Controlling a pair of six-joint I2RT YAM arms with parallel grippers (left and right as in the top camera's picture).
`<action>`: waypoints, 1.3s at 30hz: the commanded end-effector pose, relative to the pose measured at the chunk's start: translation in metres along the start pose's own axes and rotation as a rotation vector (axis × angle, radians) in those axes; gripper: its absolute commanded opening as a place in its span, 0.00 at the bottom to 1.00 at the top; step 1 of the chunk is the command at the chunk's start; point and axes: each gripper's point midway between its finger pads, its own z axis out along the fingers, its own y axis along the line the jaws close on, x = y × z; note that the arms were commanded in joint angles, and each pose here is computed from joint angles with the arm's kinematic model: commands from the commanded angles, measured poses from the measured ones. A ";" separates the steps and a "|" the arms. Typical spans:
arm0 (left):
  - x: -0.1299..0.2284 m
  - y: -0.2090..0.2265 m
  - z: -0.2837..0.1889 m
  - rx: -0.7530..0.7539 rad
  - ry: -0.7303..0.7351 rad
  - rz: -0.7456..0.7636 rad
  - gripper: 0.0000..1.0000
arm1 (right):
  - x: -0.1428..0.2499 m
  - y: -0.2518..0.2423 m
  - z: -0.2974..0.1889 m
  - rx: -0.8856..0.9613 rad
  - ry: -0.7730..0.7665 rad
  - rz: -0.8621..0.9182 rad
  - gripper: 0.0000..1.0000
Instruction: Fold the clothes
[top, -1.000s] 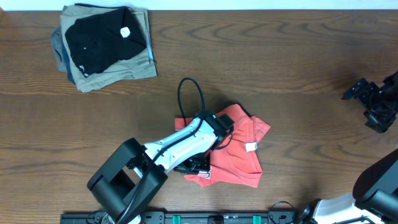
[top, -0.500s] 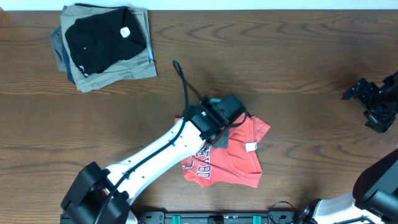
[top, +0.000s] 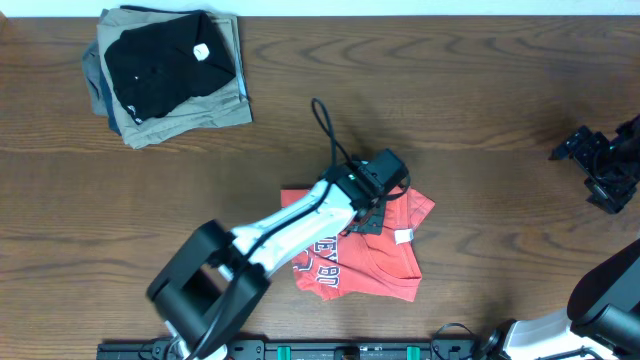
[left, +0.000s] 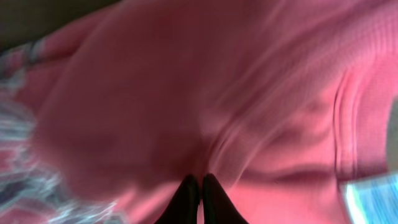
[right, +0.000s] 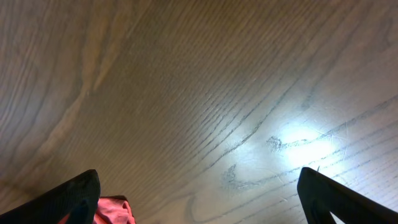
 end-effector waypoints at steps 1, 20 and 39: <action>-0.015 0.000 0.017 -0.025 -0.052 0.029 0.08 | -0.005 -0.002 -0.009 -0.001 -0.032 0.003 0.99; -0.121 0.005 -0.024 0.094 -0.372 -0.035 0.17 | -0.005 -0.002 -0.009 -0.001 -0.032 0.003 0.99; -0.108 -0.030 -0.021 0.288 -0.285 -0.005 0.28 | -0.005 -0.002 -0.009 -0.001 -0.032 0.003 0.99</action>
